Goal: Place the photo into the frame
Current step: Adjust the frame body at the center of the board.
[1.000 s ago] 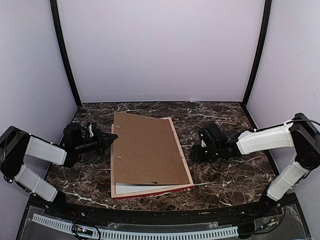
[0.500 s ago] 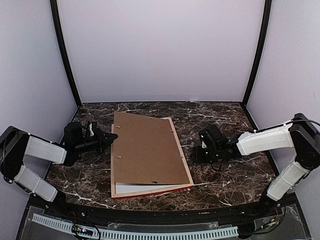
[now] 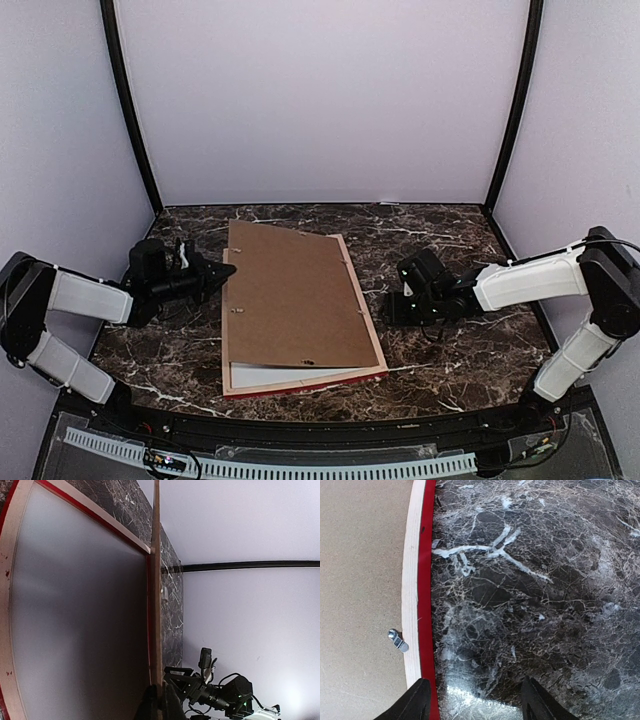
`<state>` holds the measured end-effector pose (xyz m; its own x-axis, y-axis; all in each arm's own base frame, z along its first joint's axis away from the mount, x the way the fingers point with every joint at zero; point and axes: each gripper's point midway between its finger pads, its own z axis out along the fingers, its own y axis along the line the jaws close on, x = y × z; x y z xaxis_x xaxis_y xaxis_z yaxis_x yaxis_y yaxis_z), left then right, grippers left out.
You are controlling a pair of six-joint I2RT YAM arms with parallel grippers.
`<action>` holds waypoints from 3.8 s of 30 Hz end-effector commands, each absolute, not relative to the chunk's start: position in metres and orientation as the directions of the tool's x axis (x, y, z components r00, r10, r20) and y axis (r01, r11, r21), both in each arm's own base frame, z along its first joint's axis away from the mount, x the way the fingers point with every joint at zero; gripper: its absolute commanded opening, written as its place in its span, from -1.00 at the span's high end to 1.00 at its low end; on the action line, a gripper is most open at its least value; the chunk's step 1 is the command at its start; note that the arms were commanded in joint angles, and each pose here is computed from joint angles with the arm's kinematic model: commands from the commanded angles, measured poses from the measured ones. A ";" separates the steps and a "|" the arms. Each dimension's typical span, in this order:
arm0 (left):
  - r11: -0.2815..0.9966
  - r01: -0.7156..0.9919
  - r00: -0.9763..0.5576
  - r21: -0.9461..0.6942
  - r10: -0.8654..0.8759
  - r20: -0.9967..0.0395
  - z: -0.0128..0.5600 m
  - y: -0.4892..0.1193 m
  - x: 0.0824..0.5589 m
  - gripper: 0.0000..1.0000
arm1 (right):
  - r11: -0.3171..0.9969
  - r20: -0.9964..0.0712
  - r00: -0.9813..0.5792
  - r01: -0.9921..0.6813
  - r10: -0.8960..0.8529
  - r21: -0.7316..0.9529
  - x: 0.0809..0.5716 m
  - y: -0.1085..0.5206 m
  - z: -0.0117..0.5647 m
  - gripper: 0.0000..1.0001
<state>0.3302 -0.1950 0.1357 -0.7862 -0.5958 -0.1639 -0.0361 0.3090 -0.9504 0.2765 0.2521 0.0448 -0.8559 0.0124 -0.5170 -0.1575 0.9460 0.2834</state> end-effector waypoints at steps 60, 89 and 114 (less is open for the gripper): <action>0.366 -0.050 -0.863 -0.929 -0.485 -0.144 0.096 -0.210 0.332 0.34 | 0.872 -0.512 -0.838 -0.384 -0.190 0.305 0.292 0.305 0.053 -0.84; 0.431 -0.015 -0.905 -0.902 -0.389 -0.171 0.089 -0.222 0.342 0.24 | 0.809 -0.419 -0.897 -0.349 -0.142 0.473 0.196 0.325 0.048 -0.72; 0.476 0.007 -0.916 -0.880 -0.349 -0.196 0.090 -0.223 0.344 -0.21 | 0.765 -0.518 -0.750 -0.594 -0.412 0.251 0.236 0.337 0.077 -0.88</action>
